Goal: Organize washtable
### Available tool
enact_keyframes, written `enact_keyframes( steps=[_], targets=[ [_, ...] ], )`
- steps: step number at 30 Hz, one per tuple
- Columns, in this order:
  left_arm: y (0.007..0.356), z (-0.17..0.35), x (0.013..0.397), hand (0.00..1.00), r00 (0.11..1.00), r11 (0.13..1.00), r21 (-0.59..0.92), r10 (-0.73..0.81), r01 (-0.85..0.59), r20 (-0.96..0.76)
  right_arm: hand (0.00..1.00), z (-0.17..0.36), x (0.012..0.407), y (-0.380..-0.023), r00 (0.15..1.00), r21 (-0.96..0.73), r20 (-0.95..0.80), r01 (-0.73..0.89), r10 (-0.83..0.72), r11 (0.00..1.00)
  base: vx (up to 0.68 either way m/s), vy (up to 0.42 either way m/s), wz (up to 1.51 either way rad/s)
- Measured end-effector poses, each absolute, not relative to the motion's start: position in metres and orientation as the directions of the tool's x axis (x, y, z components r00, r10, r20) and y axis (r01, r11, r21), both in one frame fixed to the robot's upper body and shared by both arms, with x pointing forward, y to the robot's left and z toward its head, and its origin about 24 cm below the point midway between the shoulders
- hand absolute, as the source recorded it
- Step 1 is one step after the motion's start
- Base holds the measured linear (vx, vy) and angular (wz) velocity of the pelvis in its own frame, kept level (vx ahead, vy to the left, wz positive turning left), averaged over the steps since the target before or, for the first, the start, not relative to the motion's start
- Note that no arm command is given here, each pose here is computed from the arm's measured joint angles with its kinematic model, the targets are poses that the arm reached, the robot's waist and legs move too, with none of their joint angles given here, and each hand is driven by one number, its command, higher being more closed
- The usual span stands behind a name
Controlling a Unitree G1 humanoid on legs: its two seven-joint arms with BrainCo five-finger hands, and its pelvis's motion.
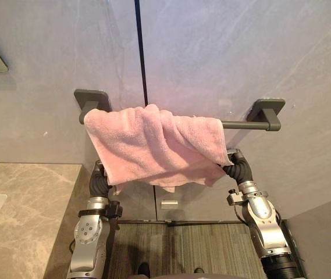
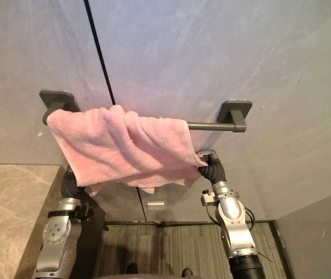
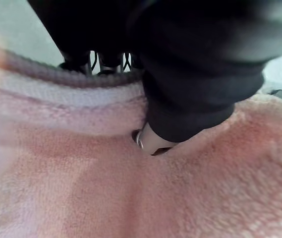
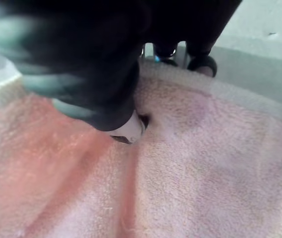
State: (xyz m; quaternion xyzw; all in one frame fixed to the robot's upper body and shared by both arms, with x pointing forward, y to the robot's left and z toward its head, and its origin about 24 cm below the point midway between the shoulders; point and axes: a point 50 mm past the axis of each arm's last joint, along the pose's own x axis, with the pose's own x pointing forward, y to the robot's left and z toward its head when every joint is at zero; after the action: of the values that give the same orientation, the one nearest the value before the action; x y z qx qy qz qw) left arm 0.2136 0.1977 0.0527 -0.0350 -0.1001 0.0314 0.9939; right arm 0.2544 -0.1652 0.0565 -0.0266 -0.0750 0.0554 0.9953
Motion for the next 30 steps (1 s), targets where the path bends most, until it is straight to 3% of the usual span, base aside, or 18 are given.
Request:
enact_keyframes(
  steps=[30],
  targets=[
    [0.177,0.047,0.215,1.0,0.985,0.988,-0.153,0.044,-0.018,0.169,1.0,0.039,0.254,-0.176,0.996,0.024,0.084,0.029,-0.031,0.999,0.0,0.0,0.0]
  ],
)
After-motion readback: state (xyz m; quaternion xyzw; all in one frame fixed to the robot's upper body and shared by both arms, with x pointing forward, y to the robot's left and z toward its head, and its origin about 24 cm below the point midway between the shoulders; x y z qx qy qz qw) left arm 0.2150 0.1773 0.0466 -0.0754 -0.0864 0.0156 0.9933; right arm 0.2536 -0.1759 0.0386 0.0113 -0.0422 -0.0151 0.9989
